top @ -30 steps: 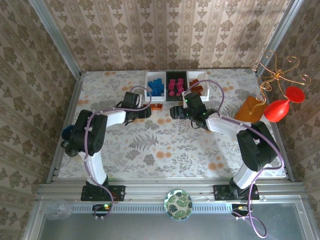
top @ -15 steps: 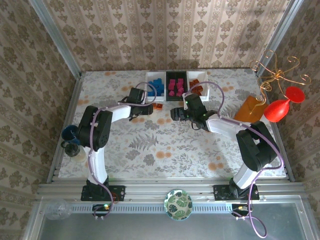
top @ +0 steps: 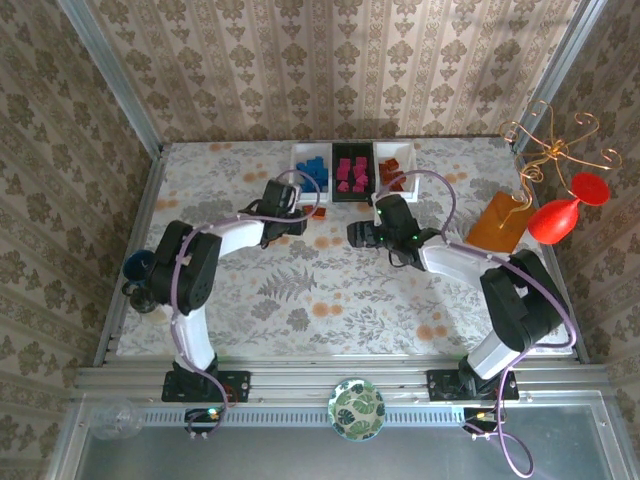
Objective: Sort the legos into containers by color
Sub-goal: Pick up the lego from the top-center of the table, then place the lego in the container.
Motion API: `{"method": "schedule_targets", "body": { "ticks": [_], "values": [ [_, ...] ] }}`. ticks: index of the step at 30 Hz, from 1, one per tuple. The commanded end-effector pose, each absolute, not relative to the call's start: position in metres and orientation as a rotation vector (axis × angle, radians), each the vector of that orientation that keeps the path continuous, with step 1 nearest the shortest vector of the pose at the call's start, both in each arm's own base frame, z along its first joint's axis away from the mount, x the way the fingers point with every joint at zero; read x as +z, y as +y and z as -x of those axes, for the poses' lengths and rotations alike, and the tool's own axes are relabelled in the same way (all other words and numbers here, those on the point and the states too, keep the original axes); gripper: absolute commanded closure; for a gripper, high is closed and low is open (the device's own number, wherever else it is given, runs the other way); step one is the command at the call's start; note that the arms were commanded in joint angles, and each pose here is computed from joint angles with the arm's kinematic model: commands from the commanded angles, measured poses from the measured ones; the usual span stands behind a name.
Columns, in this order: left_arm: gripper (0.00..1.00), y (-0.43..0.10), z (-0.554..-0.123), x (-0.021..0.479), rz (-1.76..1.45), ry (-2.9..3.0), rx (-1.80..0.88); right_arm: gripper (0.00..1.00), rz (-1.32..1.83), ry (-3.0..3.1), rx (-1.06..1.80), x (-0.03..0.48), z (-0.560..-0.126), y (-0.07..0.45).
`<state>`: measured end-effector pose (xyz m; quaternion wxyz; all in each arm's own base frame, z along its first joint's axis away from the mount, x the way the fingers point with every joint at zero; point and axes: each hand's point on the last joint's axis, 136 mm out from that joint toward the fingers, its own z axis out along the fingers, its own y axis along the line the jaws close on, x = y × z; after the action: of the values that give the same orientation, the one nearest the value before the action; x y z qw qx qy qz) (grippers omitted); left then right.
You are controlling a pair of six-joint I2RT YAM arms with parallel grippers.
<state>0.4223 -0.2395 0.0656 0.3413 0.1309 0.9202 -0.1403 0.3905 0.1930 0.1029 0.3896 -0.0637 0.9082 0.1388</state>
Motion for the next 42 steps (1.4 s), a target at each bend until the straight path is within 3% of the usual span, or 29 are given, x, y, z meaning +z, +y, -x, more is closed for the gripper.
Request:
{"method": "schedule_targets", "body": {
  "ticks": [1, 12, 28, 36, 42],
  "values": [
    [0.66, -0.274, -0.427, 0.131, -0.377, 2.186, -0.466, 0.15, 0.057, 2.218, 0.287, 0.123, -0.393, 0.169],
    [0.66, -0.377, -0.430, 0.158, -0.561, 2.103, -0.548, 0.10, -0.227, 1.973, 0.082, 0.164, -0.356, 0.089],
    [0.63, -0.497, -0.506, 0.154, -0.664, 2.022, -0.567, 0.08, -0.360, 1.837, 0.069, 0.178, -0.316, 0.051],
    [0.41, -0.500, -0.520, 0.184, -0.647, 1.951, -0.603, 0.09, -0.368, 1.878, 0.083, 0.165, -0.302, 0.047],
    [0.33, -0.478, -0.496, 0.224, -0.675, 1.923, -0.600, 0.11, -0.305, 1.905, 0.121, 0.163, -0.304, 0.059]
  ]
}}
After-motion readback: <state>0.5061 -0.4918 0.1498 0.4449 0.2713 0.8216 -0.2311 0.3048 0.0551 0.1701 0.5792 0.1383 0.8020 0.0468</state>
